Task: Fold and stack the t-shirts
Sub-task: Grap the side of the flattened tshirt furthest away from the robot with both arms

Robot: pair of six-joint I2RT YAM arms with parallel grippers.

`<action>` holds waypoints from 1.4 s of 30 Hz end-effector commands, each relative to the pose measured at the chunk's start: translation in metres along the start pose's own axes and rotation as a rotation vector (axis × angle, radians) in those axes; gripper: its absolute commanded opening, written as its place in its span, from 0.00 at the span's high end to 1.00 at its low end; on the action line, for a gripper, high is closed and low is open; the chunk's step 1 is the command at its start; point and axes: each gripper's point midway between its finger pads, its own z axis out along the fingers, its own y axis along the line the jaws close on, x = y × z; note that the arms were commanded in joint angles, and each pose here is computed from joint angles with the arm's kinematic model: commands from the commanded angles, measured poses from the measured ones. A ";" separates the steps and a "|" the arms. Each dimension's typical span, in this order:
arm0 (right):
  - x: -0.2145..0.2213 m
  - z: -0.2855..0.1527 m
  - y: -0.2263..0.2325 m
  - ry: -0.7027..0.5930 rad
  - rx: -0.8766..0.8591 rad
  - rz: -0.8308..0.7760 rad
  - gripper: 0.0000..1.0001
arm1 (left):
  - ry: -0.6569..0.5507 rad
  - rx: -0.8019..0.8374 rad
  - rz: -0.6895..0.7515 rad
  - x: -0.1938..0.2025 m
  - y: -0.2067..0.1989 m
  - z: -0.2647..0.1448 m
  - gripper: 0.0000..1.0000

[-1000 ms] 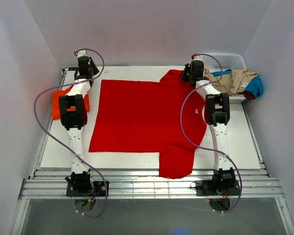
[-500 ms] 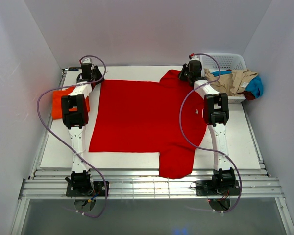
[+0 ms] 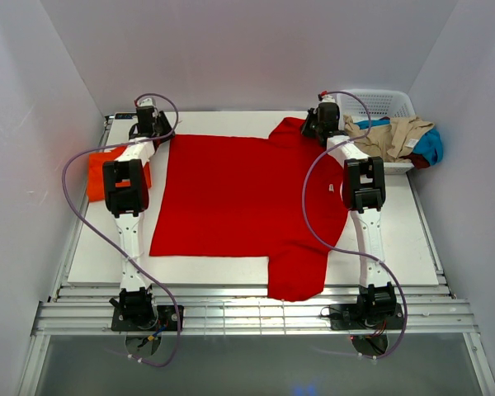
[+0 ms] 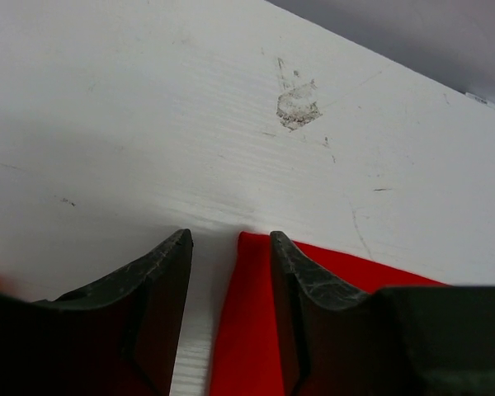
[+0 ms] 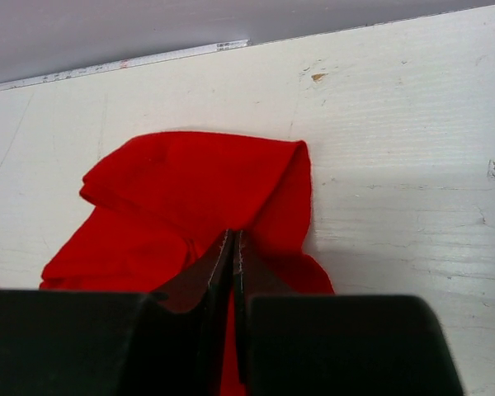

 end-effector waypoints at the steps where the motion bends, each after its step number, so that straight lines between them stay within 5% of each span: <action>1: -0.035 -0.015 0.017 -0.062 -0.016 -0.024 0.92 | 0.033 -0.005 0.049 0.008 -0.010 -0.002 0.47; 19: -0.031 -0.016 0.018 -0.053 -0.018 -0.023 0.92 | 0.054 -0.042 0.146 0.028 -0.030 0.002 0.52; 25: -0.029 -0.016 0.017 -0.048 -0.017 -0.025 0.92 | 0.040 -0.100 0.166 0.026 -0.020 0.006 0.69; 34: -0.029 -0.017 0.019 -0.047 -0.028 -0.033 0.92 | 0.024 -0.142 0.187 0.028 -0.010 0.017 0.73; 39: -0.039 -0.024 0.023 -0.072 -0.033 -0.056 0.92 | -0.003 -0.140 0.188 0.024 -0.010 0.019 0.98; 42: -0.060 -0.039 0.034 -0.109 -0.046 -0.085 0.92 | -0.041 -0.133 0.183 0.017 -0.012 0.012 1.00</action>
